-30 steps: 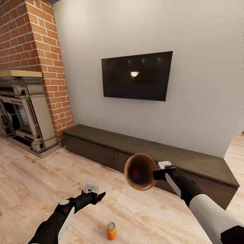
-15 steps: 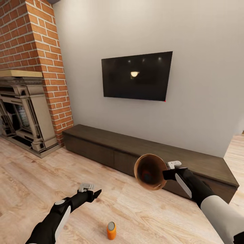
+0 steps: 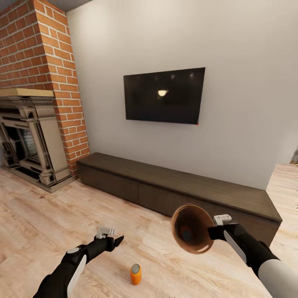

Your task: Put the three can of soda from the living room inside the tash can in the kitchen.

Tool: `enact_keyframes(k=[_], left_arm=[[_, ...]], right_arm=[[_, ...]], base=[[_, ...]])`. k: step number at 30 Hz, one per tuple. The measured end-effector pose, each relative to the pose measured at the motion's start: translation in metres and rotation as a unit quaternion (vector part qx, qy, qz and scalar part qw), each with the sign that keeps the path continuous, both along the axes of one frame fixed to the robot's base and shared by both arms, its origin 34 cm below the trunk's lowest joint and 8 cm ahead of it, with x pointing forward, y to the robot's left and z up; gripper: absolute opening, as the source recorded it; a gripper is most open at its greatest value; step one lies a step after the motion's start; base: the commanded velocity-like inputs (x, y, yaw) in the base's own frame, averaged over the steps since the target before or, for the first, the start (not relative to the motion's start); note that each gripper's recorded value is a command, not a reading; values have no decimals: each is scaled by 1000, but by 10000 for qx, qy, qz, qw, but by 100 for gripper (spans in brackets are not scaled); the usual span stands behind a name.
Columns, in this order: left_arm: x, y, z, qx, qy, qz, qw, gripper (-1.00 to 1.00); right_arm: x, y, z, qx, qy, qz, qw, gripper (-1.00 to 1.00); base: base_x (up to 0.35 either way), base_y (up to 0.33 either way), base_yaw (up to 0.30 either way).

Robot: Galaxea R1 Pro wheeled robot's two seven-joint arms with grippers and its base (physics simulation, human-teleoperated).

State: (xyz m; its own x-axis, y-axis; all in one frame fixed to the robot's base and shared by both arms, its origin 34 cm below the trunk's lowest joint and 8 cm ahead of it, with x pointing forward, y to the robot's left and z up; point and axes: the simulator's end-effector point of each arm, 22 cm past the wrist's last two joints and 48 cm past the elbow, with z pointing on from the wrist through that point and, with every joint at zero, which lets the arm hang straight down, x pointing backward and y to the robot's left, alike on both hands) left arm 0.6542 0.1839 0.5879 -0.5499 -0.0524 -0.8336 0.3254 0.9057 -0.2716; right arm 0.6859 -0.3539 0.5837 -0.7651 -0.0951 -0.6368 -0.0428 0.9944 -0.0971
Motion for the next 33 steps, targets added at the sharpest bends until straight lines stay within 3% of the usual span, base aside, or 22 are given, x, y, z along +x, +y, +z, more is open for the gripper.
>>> enact_keyframes(k=[12, 18, 25, 33], left_arm=[[0, 0, 7, -11, -58, 4, 10000, 100], [0, 0, 9, 0, -63, 1, 10000, 100], [-19, 0, -23, -15, 348, 11, 9994, 100], [-20, 0, -23, -7, 351, -1, 9994, 100]], right_arm=[[1, 1, 9, 24, -145, 10, 9999, -100], [2, 1, 14, 27, -212, 8, 9998, -100], [3, 1, 20, 43, -272, 5, 9996, -100], [3, 1, 26, 33, -328, 5, 9995, -100]], base=[[-184, 0, -129], [125, 91, -144], [221, 175, -144], [182, 120, -144]])
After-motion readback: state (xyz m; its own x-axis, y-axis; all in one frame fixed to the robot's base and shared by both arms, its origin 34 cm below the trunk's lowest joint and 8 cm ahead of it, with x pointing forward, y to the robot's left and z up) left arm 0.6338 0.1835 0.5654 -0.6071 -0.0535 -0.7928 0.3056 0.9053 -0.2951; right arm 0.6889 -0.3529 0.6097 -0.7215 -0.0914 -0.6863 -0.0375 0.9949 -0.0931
